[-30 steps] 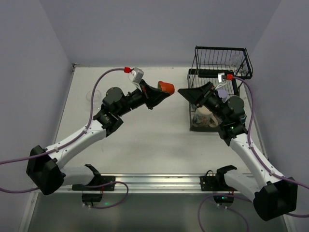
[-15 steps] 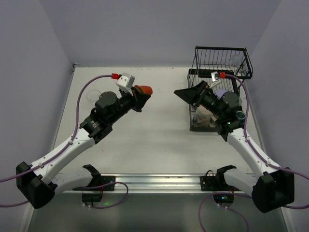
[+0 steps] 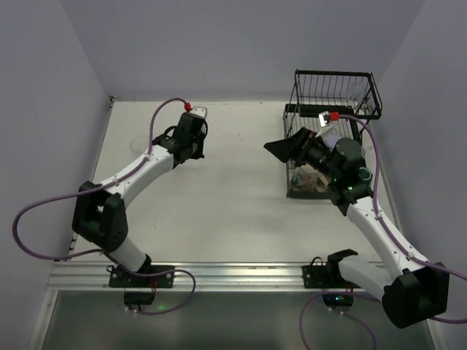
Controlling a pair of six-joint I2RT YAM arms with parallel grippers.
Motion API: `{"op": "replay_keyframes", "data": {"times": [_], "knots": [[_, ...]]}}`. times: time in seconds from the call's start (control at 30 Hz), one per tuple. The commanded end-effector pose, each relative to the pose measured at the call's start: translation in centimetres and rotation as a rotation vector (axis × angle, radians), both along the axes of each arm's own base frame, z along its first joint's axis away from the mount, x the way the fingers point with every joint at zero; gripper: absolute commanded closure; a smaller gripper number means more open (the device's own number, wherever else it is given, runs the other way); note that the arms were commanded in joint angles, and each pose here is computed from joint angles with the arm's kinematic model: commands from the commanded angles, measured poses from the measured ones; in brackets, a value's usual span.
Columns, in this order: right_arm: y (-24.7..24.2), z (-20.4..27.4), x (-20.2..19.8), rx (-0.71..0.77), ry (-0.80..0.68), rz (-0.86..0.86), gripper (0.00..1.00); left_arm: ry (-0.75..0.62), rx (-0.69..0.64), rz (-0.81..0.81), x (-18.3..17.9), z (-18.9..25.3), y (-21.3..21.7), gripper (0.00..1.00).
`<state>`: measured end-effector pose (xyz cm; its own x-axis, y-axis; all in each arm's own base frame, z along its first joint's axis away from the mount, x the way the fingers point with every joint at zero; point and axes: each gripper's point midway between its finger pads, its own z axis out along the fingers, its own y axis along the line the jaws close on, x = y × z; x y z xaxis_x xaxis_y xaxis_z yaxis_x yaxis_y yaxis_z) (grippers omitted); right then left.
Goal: Unload the cups from the dish rack
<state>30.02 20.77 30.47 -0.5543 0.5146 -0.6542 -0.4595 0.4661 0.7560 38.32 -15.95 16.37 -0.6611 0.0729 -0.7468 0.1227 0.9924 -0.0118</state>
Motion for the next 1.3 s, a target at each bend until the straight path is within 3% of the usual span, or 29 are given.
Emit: {"op": "replay_keyframes", "data": {"times": [0.0, 0.23, 0.43, 0.7, 0.77, 0.8, 0.97, 1.0, 1.2, 1.27], "knots": [[-0.7, 0.3, -0.6, -0.071, -0.057, -0.024, 0.01, 0.035, 0.085, 0.002, 2.1, -0.3, 0.8, 1.0], [-1.4, -0.5, -1.0, -0.124, -0.065, -0.05, 0.01, 0.175, 0.108, 0.028, 6.2, -4.3, 2.0, 1.0], [-1.5, -1.1, -0.9, -0.151, -0.064, -0.054, 0.01, 0.265, 0.125, 0.066, 7.1, -8.3, 4.3, 1.0], [-1.6, -1.2, -0.7, -0.162, -0.061, -0.061, 0.01, 0.314, 0.146, 0.102, 7.5, -10.2, 6.6, 0.99], [-1.6, -1.3, -0.5, -0.165, -0.058, -0.062, 0.01, 0.312, 0.151, 0.108, 7.6, -10.3, 6.9, 0.92], [-1.6, -1.3, -0.5, -0.166, -0.057, -0.062, 0.01, 0.313, 0.158, 0.107, 7.6, -10.3, 7.0, 0.81], [-1.6, -1.1, -0.3, -0.171, -0.058, -0.066, 0.01, 0.306, 0.194, 0.129, 7.6, -9.9, 7.8, 0.57], [-1.7, -1.0, -0.2, -0.175, -0.062, -0.071, 0.01, 0.301, 0.19, 0.13, 7.6, -9.7, 7.8, 0.47], [-2.7, 0.3, 0.2, -0.226, -0.099, -0.124, 0.01, 0.154, 0.1, 0.135, 8.4, -3.7, 6.9, 0.1], [-3.1, 0.5, 0.3, -0.257, -0.094, -0.145, 0.01, 0.069, 0.044, 0.127, 8.7, -0.3, 6.3, 0.02]]}}
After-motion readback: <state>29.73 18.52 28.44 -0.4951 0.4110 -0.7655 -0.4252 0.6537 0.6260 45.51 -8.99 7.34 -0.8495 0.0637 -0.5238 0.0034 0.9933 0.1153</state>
